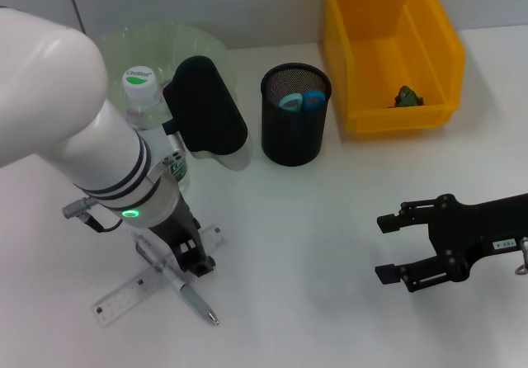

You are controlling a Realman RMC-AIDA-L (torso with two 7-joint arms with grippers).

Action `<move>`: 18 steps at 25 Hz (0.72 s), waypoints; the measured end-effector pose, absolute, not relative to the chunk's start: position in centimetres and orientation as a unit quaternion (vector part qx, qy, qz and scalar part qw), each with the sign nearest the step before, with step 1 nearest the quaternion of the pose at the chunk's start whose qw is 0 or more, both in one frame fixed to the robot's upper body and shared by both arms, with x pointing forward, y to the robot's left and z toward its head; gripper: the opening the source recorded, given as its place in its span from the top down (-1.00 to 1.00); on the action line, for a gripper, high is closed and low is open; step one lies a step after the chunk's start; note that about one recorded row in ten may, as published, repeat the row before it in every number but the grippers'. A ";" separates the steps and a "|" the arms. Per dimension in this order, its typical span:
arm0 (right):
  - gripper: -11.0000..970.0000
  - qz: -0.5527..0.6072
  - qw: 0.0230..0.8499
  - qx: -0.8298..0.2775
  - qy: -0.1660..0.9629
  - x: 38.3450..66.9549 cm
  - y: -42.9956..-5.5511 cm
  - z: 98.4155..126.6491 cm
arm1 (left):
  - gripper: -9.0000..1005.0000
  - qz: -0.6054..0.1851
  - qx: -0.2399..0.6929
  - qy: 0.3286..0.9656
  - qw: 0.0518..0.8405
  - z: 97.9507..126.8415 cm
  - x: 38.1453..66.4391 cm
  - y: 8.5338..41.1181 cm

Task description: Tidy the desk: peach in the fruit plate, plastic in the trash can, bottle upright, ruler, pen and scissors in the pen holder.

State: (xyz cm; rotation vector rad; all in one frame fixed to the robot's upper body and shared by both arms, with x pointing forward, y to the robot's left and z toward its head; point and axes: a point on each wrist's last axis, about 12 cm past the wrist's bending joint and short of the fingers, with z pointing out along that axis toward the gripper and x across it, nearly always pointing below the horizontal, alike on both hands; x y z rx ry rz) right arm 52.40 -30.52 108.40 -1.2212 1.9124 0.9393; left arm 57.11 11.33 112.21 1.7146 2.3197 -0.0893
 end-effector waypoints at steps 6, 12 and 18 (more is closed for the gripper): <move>-0.62 0.361 0.336 -0.469 0.733 52.4 -30.4 108.4 | -0.23 -0.026 0.591 0.796 0.127 111.9 57.2 11.4; -0.62 0.361 0.336 -0.468 0.733 52.4 -30.4 108.4 | 0.18 -0.036 0.590 0.794 0.142 112.8 56.8 11.1; -0.61 0.360 0.338 -0.467 0.734 52.5 -30.5 108.4 | 0.21 -0.121 0.531 0.809 0.223 117.5 56.8 12.4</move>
